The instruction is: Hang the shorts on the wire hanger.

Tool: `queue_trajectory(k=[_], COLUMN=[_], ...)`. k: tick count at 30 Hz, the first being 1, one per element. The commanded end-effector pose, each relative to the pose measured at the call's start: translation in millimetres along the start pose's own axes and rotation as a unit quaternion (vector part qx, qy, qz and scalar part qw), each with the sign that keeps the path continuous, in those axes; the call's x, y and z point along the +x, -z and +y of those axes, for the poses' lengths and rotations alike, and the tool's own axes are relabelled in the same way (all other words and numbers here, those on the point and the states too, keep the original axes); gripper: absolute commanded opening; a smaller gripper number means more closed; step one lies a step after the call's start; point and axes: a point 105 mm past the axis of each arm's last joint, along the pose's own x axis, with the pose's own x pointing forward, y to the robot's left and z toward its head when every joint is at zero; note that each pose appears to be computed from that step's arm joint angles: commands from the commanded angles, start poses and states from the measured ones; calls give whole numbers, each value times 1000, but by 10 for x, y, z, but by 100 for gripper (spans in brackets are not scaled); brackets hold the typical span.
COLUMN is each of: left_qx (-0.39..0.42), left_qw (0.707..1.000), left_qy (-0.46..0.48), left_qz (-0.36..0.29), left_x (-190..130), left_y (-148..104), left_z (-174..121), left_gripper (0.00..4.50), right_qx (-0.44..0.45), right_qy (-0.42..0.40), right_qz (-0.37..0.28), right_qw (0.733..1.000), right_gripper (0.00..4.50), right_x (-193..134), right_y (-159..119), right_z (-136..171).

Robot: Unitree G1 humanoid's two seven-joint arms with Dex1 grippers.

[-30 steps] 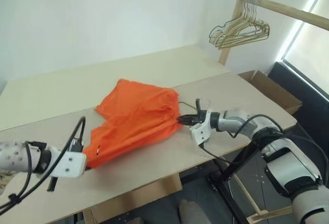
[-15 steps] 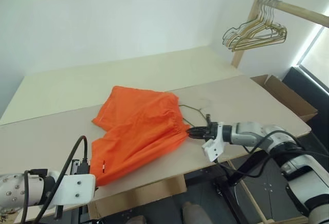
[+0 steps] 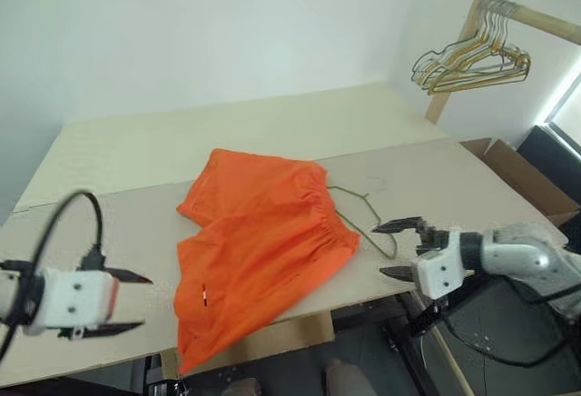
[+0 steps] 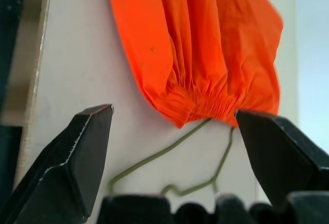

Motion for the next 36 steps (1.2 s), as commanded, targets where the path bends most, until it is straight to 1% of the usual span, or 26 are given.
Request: queue_trajectory(k=[1, 2, 4, 6, 9, 11, 12, 13, 14, 16, 19, 20, 22, 24, 26, 29, 34, 35, 36], left_qx=[-22, -31, -55, -73, -83, -81, -79, -80, -81, -80, -81, -82, -83, -84, -84, -84, -84, -84, -84], left_qw=[996, 993, 983, 974, 965, 964, 964, 963, 963, 963, 963, 963, 963, 964, 964, 964, 965, 965, 965], left_qy=[-48, -60, -80, -80, -72, -71, -70, -69, -69, -67, -65, -65, -67, -68, -68, -69, -67, -66, -65], left_qz=[-71, -93, -156, -201, -239, -244, -245, -247, -247, -248, -250, -250, -247, -245, -243, -241, -239, -239, -238], left_x=[82, 110, 176, 226, 294, 333, 351, 366, 376, 392, 397, 396, 384, 372, 366, 365, 361, 362, 362], left_y=[-195, -265, -465, -613, -761, -795, -804, -808, -810, -812, -823, -823, -814, -803, -796, -796, -796, -793, -793], left_z=[238, 307, 447, 527, 587, 608, 615, 616, 615, 603, 588, 585, 578, 570, 565, 561, 553, 551, 549], left_gripper=[302, 302, 302, 302, 302, 302, 302, 302, 302, 302, 302, 302, 302, 302, 302, 302, 302, 302, 302], right_qx=[114, 147, 249, 309, 400, 425, 435, 461, 477, 491, 528, 529, 530, 536, 560, 575, 578, 580, 582], right_qy=[19, 19, 37, 53, 92, 122, 138, 153, 162, 181, 195, 198, 188, 172, 159, 151, 148, 146, 145], right_qz=[69, 94, 149, 189, 232, 260, 266, 269, 272, 288, 291, 291, 286, 277, 267, 264, 272, 271, 272], right_qw=[991, 984, 956, 931, 882, 859, 849, 832, 820, 802, 774, 772, 776, 779, 768, 760, 755, 754, 752], right_gripper=[446, 446, 446, 446, 446, 446, 446, 446, 446, 446, 446, 446, 410, 362, 294, 189, 18, 8, 8], right_x=[-100, -109, -59, 14, 159, 226, 257, 287, 309, 327, 348, 349, 362, 381, 404, 419, 405, 402, 399], right_y=[122, 186, 371, 496, 678, 800, 848, 896, 929, 1016, 1106, 1118, 1096, 1057, 1036, 1041, 1068, 1066, 1064], right_z=[-138, -122, -80, -37, -37, -68, -97, -130, -149, -169, -177, -180, -163, -128, -86, -48, 2, 13, 24])
